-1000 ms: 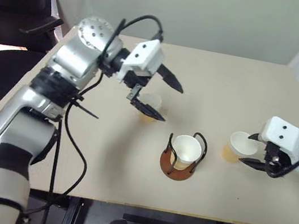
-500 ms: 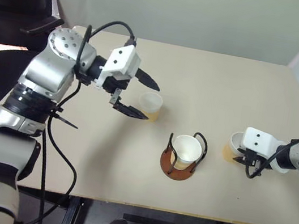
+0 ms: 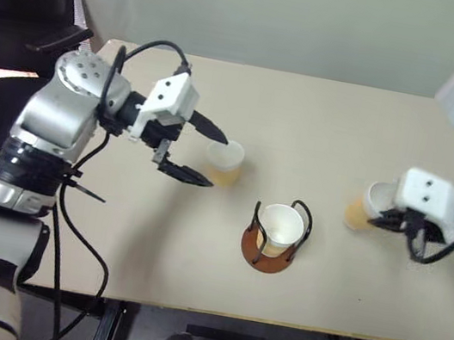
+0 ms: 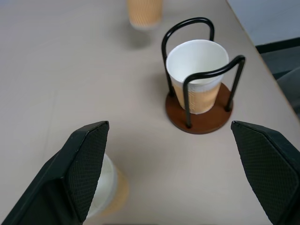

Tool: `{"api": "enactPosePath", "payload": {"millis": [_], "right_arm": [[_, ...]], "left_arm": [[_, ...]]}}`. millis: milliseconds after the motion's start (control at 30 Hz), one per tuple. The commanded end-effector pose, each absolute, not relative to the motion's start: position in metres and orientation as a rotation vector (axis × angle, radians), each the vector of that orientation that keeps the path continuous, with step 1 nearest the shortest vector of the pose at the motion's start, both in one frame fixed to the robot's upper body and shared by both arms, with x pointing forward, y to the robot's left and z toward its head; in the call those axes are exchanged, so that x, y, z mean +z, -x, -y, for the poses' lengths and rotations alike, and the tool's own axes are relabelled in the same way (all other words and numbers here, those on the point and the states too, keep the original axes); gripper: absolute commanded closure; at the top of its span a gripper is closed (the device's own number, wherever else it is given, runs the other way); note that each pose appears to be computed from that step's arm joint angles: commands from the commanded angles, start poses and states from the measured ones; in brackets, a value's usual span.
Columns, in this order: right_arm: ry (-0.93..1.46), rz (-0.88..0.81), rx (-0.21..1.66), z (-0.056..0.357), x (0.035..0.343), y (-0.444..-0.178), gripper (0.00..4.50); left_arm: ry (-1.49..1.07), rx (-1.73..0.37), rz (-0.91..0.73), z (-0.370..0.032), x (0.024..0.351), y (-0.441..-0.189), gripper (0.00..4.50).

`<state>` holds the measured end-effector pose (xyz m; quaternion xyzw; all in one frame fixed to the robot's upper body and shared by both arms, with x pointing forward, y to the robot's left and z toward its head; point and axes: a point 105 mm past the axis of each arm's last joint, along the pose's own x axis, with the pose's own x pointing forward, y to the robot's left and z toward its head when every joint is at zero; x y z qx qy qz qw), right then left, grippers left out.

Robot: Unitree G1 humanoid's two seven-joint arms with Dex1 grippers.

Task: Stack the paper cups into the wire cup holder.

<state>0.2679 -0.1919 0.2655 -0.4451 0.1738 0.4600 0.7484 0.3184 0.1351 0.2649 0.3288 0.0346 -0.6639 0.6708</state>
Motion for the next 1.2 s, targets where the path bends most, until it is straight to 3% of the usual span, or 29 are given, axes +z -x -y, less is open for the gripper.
{"api": "enactPosePath", "payload": {"millis": [33, 200, 333, 967, 1067, 1200], "right_arm": [[1.042, -0.232, 1.136, 0.157, 0.312, -0.237, 4.48], [1.139, -0.166, 1.265, 0.121, 0.322, -0.230, 4.48], [1.189, -0.183, 1.325, 0.107, 0.306, -0.237, 4.48], [1.350, -0.243, 1.428, 0.100, 0.249, -0.247, 4.48], [1.357, -0.243, 1.433, 0.100, 0.246, -0.246, 3.88], [1.346, -0.234, 1.421, 0.100, 0.248, -0.246, 2.54]], "left_arm": [[-0.753, -1.487, -0.054, -0.140, 0.272, -0.312, 0.00], [-0.756, -1.478, -0.063, -0.138, 0.266, -0.314, 0.00], [-0.775, -1.473, -0.069, -0.138, 0.263, -0.315, 0.00], [-0.818, -1.448, -0.075, -0.141, 0.266, -0.317, 0.00], [-0.823, -1.445, -0.076, -0.142, 0.266, -0.318, 0.00], [-0.831, -1.438, -0.078, -0.143, 0.266, -0.319, 0.00]]}}
